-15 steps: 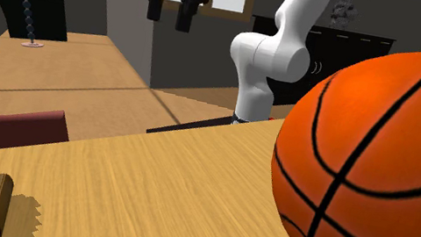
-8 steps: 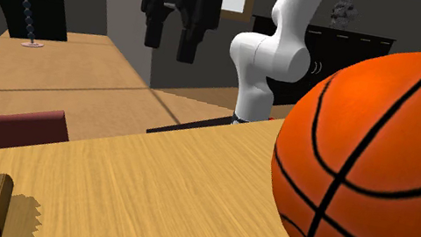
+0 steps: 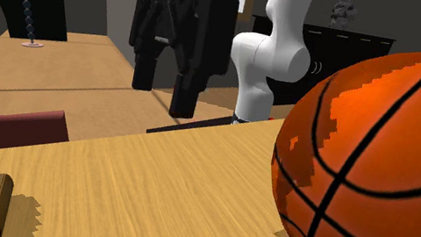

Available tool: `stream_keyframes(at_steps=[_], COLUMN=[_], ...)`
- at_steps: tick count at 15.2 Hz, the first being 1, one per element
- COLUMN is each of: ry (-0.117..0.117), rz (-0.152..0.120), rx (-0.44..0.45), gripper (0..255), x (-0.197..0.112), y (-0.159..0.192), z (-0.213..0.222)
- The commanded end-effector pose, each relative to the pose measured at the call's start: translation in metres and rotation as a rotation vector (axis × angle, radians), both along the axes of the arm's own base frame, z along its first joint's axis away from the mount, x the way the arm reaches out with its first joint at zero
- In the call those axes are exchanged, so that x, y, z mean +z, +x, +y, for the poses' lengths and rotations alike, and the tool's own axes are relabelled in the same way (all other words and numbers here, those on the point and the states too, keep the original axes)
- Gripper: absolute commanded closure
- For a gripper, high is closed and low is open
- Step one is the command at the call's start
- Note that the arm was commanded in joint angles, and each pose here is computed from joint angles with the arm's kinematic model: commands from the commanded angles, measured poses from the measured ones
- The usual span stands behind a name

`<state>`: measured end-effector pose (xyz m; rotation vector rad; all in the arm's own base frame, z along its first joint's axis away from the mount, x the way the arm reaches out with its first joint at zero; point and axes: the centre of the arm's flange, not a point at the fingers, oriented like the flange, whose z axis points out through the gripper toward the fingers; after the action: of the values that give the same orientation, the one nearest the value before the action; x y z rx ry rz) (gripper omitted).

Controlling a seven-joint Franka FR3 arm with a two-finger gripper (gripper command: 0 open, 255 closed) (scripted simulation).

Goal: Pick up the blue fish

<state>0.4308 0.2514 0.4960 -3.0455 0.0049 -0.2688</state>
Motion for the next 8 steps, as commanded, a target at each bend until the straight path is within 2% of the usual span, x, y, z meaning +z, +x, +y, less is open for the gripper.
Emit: stream_keyframes(at_steps=[1, 8], ry=[0.019, 0.076], rz=[-0.008, -0.033], rx=[-0.011, -0.044], gripper=[0, 0], x=[-0.003, -0.021], y=[0.013, 0.055], z=[0.021, 0.092])
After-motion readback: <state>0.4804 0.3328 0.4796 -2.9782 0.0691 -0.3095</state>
